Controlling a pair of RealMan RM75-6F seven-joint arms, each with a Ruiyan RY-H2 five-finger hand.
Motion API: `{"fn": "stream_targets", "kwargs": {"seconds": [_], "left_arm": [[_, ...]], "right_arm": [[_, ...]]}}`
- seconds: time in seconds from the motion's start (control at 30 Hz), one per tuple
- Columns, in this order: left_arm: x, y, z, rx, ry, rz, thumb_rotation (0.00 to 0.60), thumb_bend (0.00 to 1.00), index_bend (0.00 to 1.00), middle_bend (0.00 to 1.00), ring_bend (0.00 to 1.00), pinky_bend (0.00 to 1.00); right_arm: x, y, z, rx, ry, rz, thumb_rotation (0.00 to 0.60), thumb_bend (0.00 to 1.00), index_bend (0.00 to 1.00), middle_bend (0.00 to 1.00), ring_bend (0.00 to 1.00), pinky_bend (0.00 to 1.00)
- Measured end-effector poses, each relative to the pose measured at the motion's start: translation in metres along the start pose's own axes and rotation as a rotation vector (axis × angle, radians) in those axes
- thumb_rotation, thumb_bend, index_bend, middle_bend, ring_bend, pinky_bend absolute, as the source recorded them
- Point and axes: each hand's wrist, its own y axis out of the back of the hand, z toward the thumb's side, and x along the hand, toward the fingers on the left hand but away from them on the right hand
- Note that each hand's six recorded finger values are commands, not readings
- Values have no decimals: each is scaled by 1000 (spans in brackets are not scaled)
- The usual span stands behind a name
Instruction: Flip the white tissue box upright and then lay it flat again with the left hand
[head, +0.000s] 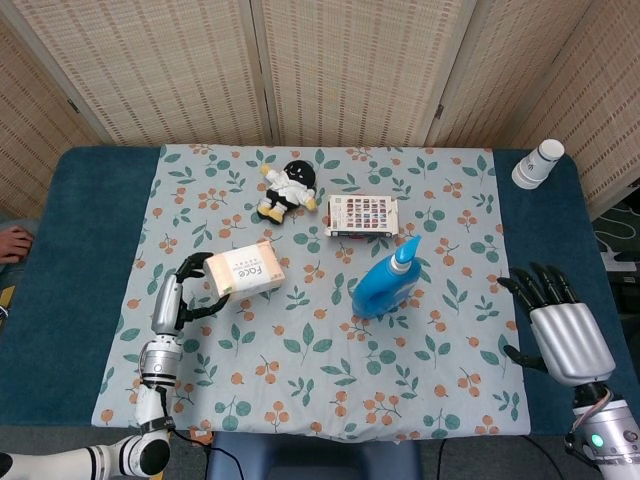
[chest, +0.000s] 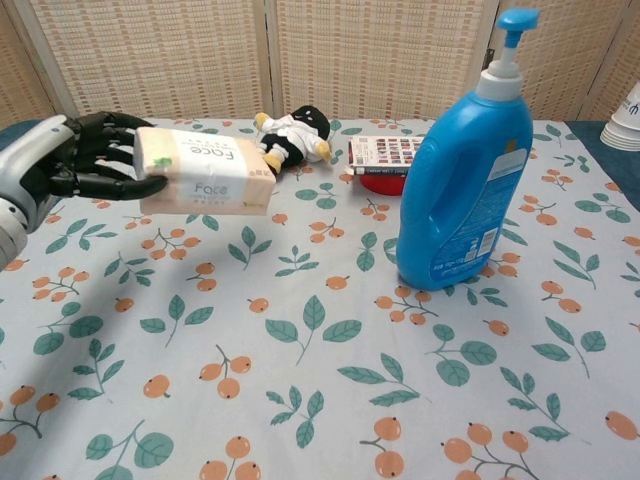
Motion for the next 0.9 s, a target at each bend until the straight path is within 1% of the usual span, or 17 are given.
{"fn": "stream_targets", "kwargs": {"seconds": [0.13, 0.4, 0.9], "left_arm": [[-3, -1, -6, -15, 5, 1, 600, 236, 400, 519, 328, 316], [-8, 0, -26, -30, 41, 34, 600, 236, 396, 515, 327, 304], [-19, -11, -54, -10, 86, 14, 600, 235, 391, 508, 321, 304]], "right_arm": [[0, 1, 0, 1, -3, -5, 600, 116, 174, 107, 0, 57], [0, -1, 0, 3, -3, 3, 600, 116, 174, 107, 0, 57], [-1, -3, 0, 8, -3, 6, 600, 116, 174, 108, 0, 57]]}}
